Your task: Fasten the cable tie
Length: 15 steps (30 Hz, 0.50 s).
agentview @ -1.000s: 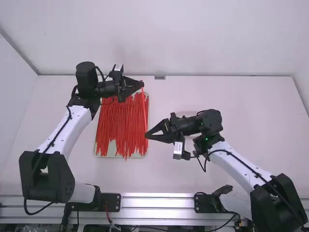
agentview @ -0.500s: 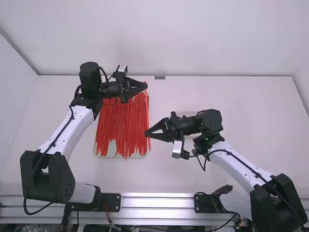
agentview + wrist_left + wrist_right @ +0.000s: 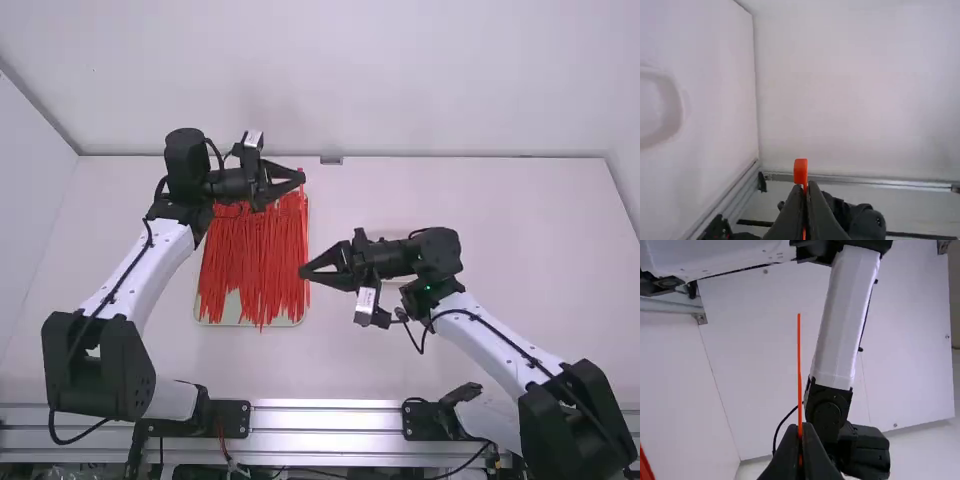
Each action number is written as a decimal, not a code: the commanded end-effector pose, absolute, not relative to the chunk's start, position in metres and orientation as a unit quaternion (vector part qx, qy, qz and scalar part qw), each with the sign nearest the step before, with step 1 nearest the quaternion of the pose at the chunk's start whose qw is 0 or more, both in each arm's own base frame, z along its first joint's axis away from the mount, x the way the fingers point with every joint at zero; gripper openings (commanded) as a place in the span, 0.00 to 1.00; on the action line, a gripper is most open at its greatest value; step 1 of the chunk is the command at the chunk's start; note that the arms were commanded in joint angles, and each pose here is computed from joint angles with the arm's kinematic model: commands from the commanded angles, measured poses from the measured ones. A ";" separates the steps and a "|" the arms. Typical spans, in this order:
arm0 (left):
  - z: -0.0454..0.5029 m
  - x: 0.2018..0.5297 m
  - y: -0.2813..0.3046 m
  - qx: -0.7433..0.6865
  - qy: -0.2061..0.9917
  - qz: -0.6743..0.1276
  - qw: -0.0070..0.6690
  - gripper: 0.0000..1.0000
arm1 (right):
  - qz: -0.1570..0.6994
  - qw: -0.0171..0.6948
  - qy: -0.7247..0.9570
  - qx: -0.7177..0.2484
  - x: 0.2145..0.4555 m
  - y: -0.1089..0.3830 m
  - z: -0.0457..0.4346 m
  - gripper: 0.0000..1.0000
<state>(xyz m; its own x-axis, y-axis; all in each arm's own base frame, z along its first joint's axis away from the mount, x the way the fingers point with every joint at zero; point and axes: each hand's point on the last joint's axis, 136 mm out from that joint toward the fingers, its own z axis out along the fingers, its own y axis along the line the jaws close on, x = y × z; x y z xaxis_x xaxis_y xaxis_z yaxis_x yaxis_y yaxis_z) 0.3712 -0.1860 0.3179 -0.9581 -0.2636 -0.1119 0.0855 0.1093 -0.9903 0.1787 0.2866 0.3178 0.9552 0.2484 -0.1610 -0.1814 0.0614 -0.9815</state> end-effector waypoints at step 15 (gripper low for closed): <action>0.333 0.363 -0.191 0.047 0.721 -0.663 0.195 0.01 | 0.211 0.719 0.075 -0.659 0.189 0.288 0.319 0.00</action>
<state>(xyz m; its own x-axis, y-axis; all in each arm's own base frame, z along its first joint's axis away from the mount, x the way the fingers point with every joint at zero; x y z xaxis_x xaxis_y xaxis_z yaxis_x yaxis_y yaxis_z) 0.3699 -0.1871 0.3274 -0.9214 -0.2300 -0.3133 0.2892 0.1329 -0.9480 0.1868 0.2884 0.3177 0.9038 0.2186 -0.3679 -0.3834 0.0317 -0.9230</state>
